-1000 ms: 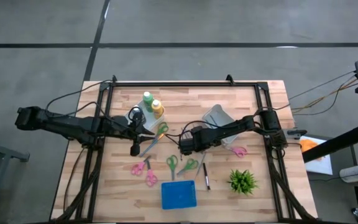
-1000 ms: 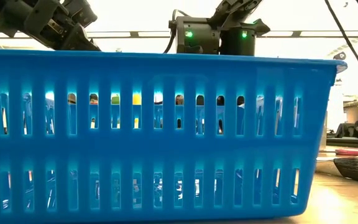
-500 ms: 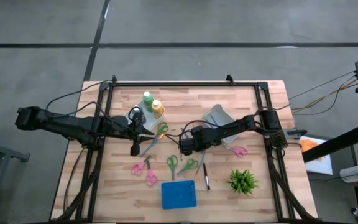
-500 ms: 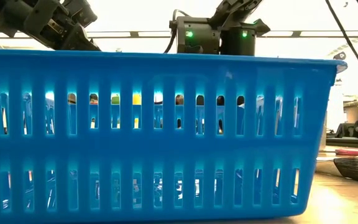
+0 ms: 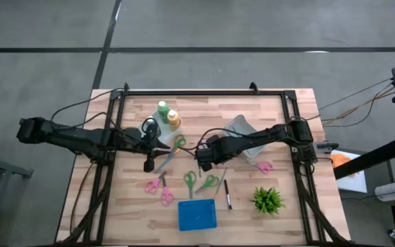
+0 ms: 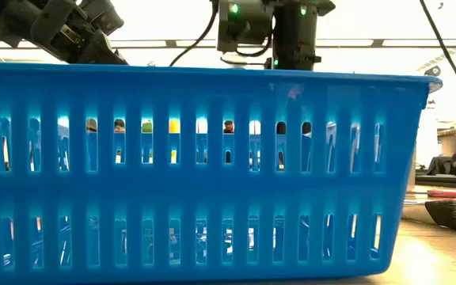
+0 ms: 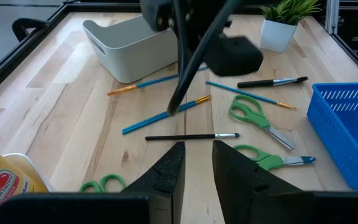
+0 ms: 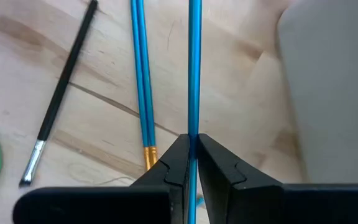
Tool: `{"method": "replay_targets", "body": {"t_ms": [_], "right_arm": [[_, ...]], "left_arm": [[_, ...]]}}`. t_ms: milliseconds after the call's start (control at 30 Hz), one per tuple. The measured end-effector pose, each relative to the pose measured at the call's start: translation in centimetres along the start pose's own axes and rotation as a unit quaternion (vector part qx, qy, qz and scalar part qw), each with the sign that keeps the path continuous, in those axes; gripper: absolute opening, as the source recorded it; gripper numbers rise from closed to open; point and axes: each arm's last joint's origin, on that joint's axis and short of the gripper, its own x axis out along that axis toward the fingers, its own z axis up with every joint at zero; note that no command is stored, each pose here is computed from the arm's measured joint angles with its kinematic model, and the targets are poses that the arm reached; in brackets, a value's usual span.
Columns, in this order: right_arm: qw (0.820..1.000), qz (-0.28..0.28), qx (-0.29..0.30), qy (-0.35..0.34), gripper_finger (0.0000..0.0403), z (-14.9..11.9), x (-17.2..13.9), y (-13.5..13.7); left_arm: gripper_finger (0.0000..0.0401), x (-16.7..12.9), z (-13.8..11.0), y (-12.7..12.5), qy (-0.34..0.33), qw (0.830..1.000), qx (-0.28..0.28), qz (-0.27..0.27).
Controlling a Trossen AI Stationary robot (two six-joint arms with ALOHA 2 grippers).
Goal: Pick & Place Paint Supplies
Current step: Put the blue paintbrush into the gray bin
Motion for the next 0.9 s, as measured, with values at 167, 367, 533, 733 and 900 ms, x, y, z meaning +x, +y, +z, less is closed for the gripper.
{"method": "replay_targets", "body": {"t_ms": [167, 367, 533, 733, 900], "right_arm": [[0.999, -0.009, -0.046, -0.023, 0.0023, 0.6, -2.6, -0.8], [0.995, 0.006, -0.084, -0.051, 0.0023, 1.0, -5.7, -2.4], [0.990, -0.011, -0.120, -0.072, 0.0023, 1.1, -7.6, -4.0], [0.986, -0.061, -0.144, -0.061, 0.0023, 0.8, -8.8, -6.1], [0.981, -0.097, -0.157, -0.052, 0.0023, 0.5, -9.3, -7.3]], "left_arm": [[0.0082, 0.0, 0.0, 0.0, 0.000, 1.000, 0.000, 0.000], [0.0082, 0.0, 0.0, 0.0, 0.000, 1.000, 0.000, 0.000], [0.0082, 0.0, 0.0, 0.0, 0.000, 1.000, 0.000, 0.000], [0.0082, 0.0, 0.0, 0.0, 0.000, 1.000, 0.000, 0.000], [0.0082, 0.0, -0.1, 0.0, 0.004, 1.000, 0.000, 0.000]]}}
